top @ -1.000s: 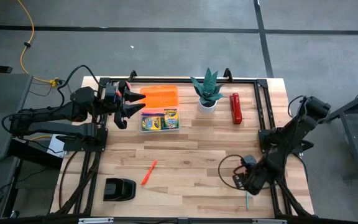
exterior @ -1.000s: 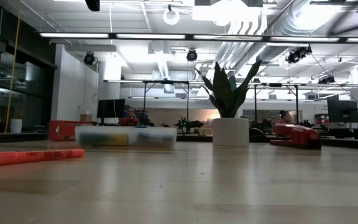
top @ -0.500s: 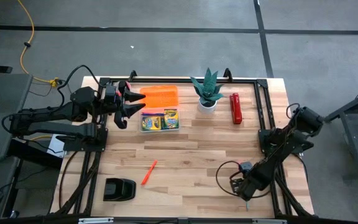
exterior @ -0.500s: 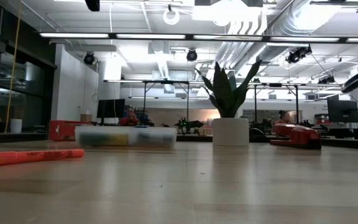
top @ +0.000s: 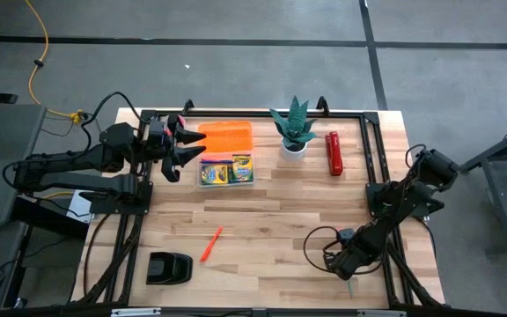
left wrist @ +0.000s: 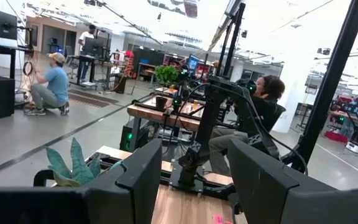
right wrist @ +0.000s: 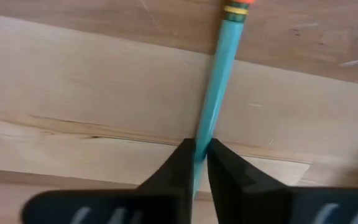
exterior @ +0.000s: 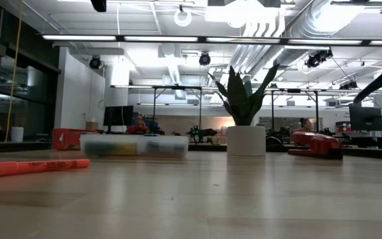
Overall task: Pack school essentials
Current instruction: Put the blue colored pencil into the orange supply box
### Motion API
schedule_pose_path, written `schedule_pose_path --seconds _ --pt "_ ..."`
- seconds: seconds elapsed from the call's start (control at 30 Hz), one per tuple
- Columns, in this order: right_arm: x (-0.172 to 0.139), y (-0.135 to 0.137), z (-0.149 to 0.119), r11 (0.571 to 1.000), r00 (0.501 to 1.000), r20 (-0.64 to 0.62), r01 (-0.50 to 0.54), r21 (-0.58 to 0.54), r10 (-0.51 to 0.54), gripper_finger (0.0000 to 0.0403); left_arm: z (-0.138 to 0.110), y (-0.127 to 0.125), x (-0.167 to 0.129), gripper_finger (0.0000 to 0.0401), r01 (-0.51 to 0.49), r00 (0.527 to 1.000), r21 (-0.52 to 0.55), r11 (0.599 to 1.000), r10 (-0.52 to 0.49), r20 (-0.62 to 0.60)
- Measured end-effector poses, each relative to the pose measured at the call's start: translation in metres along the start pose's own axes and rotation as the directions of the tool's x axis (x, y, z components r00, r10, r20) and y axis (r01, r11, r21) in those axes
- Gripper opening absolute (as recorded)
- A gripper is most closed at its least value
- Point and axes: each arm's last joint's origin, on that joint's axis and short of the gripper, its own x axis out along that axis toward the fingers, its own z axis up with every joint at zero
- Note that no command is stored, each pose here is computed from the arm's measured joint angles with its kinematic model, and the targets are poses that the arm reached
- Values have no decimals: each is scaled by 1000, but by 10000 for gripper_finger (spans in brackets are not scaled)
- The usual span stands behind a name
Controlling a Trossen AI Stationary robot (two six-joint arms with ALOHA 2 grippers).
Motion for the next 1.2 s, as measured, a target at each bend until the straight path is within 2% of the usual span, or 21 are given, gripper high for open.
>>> schedule_pose_path --seconds 0.07,0.2,0.37,0.43,0.53,0.6,0.7,0.83,0.93,1.03,1.1,1.2 --pt "0 0 0 1000 1000 1 0 -5 0 7 0 0 0 172 0 1000 0 1000 0 0" --pt "-4 -2 0 999 1000 2 -18 -32 18 10 0 0 0 172 0 1000 3 1000 0 0" --pt "-24 -13 -4 982 995 7 -99 -163 101 3 0 0 0 172 0 1000 3 1000 0 0" --pt "-38 -13 -10 945 977 -7 -209 -251 214 3 0 0 0 172 0 1000 3 1000 0 0" --pt "-58 -13 -9 858 931 -2 -338 -386 365 2 0 0 0 172 0 1000 3 1000 0 0" --pt "-73 -9 -3 790 883 12 -413 -454 469 2 0 0 0 172 0 1000 3 1000 0 0" --pt "-89 3 11 681 815 40 -455 -574 578 1 0 0 0 172 0 1000 3 1000 0 0" --pt "-109 28 38 529 681 120 -431 -731 722 1 0 0 0 172 0 1000 3 1000 0 0" --pt "-126 47 64 431 550 182 -366 -825 815 1 -1 0 0 172 -2 1000 3 1000 2 -14" --pt "-146 61 89 364 402 233 -291 -885 886 1 -5 1 0 172 -6 999 1 1000 6 -52" --pt "-160 67 105 336 315 253 -245 -909 915 0 -8 1 0 172 -6 997 0 1000 6 -83" --pt "-181 72 120 316 268 265 -173 -933 926 0 -12 1 1 172 23 992 -5 1000 -24 -124"
